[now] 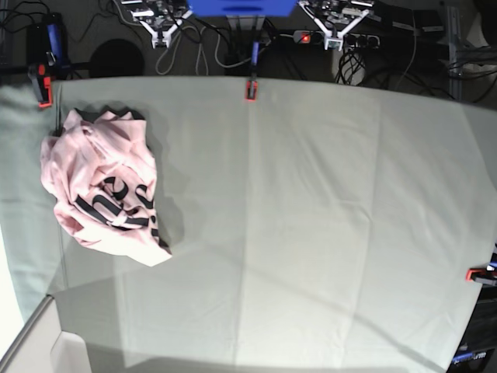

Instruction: Layout the t-shirt on the table in an organized manner, then fold the t-shirt properly

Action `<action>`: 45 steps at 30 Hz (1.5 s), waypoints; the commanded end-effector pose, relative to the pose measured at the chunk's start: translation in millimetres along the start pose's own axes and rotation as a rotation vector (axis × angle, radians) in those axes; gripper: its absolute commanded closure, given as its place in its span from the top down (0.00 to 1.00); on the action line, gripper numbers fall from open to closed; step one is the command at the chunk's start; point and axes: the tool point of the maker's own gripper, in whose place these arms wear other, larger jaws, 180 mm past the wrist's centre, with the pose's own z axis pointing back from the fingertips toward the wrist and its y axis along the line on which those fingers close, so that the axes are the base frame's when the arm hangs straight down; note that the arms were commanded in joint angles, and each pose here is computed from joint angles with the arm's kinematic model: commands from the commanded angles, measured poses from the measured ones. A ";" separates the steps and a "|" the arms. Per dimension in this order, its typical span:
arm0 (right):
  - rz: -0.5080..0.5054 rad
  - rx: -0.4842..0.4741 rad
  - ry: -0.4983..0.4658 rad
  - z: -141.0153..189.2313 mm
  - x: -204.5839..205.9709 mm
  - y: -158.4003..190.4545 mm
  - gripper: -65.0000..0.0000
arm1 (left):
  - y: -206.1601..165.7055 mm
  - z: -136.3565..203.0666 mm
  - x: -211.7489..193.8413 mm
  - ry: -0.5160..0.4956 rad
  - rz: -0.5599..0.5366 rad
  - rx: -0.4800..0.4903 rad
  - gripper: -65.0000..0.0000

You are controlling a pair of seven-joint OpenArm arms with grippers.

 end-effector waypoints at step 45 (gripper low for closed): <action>0.113 -0.087 -0.630 214.6 22.2 -53.4 0.00 | 42.3 240.9 55.4 -0.700 -0.070 0.050 0.00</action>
